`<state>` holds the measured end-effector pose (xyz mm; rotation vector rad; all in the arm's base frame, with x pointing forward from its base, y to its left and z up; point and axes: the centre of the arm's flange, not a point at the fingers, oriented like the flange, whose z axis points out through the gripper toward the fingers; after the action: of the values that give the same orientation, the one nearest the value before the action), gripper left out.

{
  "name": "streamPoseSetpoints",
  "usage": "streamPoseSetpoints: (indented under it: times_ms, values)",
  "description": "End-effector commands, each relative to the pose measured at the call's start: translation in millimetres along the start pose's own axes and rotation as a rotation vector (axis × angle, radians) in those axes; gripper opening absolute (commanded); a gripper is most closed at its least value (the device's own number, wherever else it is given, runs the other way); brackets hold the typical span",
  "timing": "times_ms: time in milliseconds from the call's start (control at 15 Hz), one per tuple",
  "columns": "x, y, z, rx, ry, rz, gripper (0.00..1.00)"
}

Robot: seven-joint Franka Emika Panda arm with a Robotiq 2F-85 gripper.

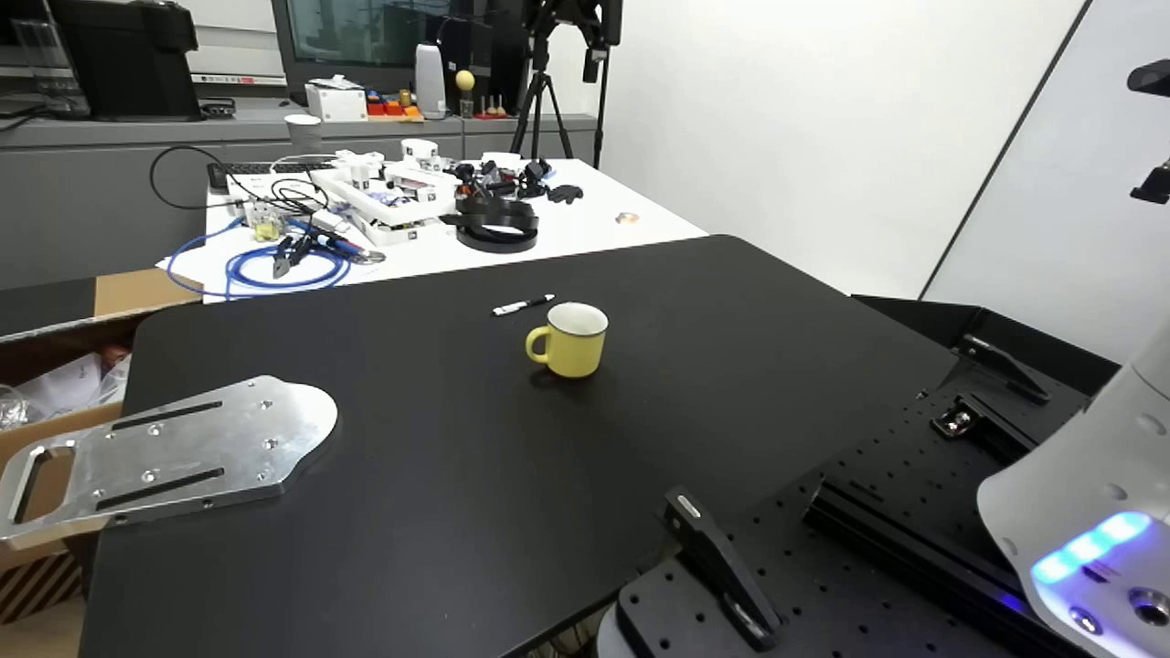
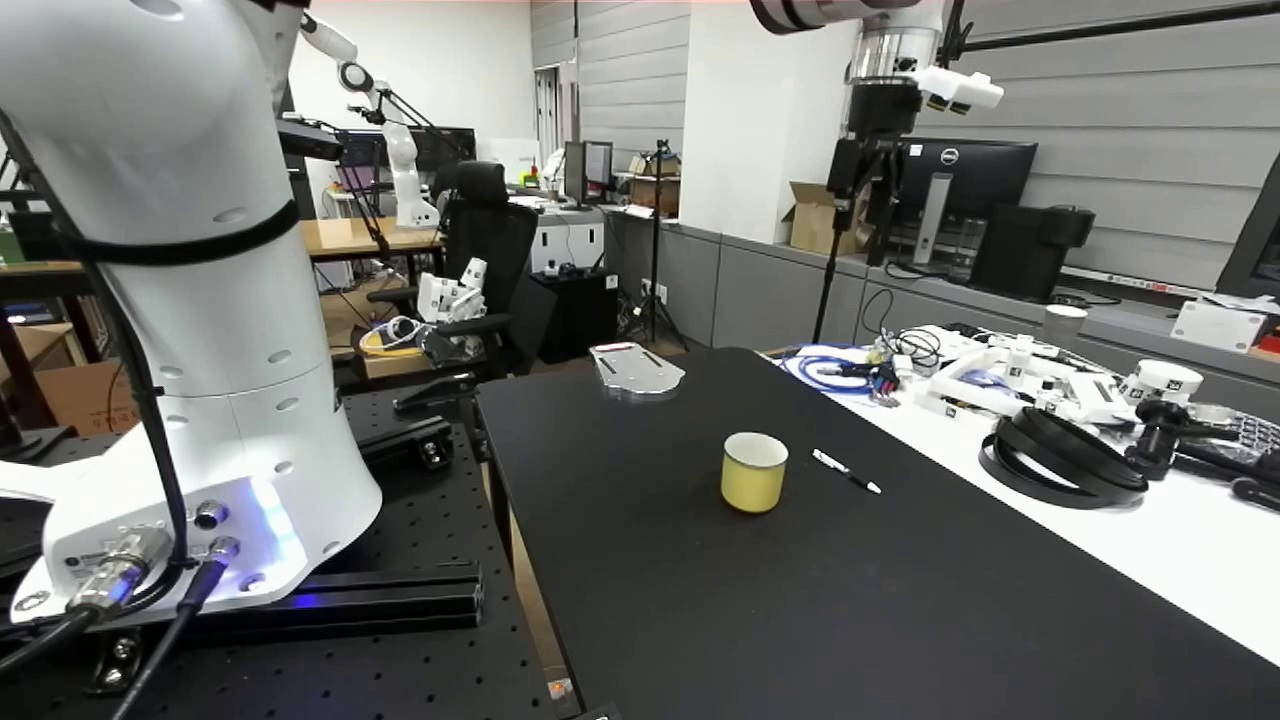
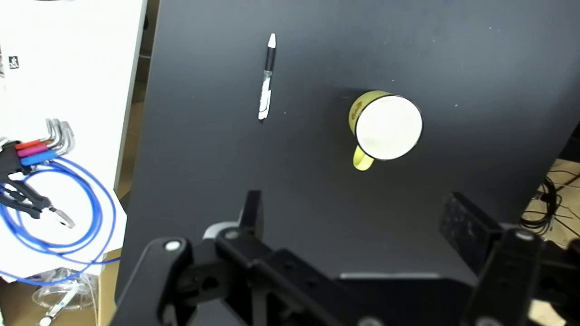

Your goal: Put the pen in the cup

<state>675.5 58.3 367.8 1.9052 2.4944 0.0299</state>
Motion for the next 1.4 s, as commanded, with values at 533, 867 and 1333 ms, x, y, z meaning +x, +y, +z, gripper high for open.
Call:
streamPoseSetpoints:
  times_ms: [533,867,1333]
  values:
    - [-3.8,31.0,16.3,0.014,-0.019,0.010,1.00]
    - [2.4,51.5,29.2,-0.051,-0.035,-0.011,1.00]
    - [24.5,96.6,100.4,-0.123,-0.058,-0.064,1.00]
